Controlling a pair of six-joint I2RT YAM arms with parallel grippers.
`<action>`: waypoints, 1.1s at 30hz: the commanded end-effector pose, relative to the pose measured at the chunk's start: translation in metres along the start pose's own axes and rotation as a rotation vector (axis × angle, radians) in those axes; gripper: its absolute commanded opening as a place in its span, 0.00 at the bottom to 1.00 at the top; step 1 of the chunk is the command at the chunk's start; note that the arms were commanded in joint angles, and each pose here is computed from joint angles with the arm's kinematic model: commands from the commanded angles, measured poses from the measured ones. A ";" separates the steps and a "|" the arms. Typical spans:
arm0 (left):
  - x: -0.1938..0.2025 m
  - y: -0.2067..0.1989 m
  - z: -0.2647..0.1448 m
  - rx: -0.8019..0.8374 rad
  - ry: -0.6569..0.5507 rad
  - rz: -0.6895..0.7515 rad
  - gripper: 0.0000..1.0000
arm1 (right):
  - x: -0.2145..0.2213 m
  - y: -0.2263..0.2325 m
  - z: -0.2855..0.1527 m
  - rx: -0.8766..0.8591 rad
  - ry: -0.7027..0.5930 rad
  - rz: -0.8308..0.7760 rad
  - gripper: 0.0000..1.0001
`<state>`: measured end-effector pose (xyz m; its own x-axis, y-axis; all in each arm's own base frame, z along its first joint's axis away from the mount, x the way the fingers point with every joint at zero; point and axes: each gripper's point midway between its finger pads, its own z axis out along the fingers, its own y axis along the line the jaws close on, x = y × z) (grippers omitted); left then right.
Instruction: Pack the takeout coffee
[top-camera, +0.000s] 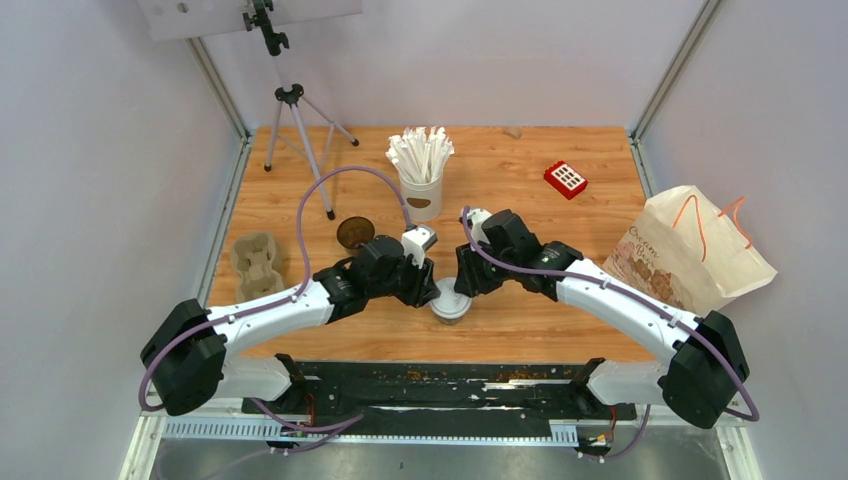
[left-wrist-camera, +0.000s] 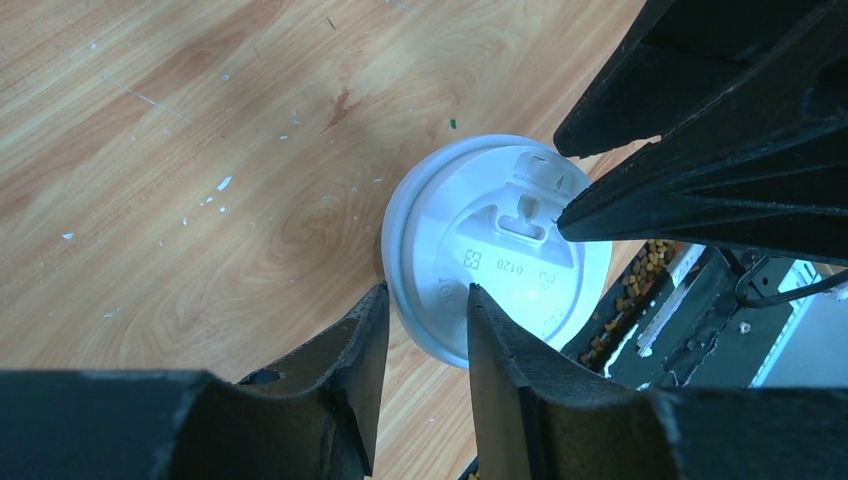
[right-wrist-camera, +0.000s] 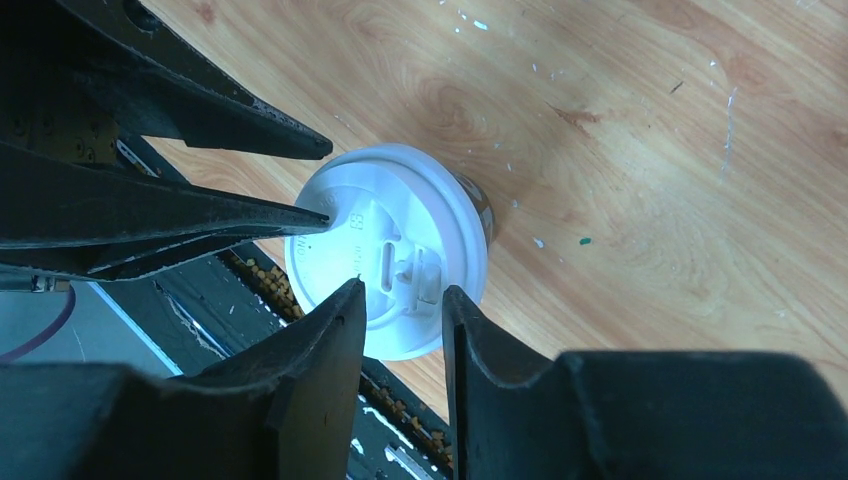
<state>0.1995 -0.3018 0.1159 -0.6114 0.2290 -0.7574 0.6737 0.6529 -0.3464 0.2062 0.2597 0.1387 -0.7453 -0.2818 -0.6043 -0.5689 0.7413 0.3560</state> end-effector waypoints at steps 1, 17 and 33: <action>0.016 0.008 0.003 -0.027 0.065 0.022 0.41 | -0.006 0.002 -0.007 0.005 -0.016 0.017 0.35; 0.019 0.004 0.003 -0.011 0.071 -0.012 0.42 | 0.016 0.001 0.001 -0.019 0.028 0.056 0.28; 0.026 0.007 -0.004 -0.039 0.072 -0.093 0.40 | 0.036 -0.001 0.001 -0.040 0.032 0.078 0.30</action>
<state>0.1967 -0.3044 0.1154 -0.6544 0.1932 -0.7311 0.6376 0.6608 -0.3960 0.1937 0.2532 0.1243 -0.7846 -0.2489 -0.5678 -0.5274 0.7494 0.4003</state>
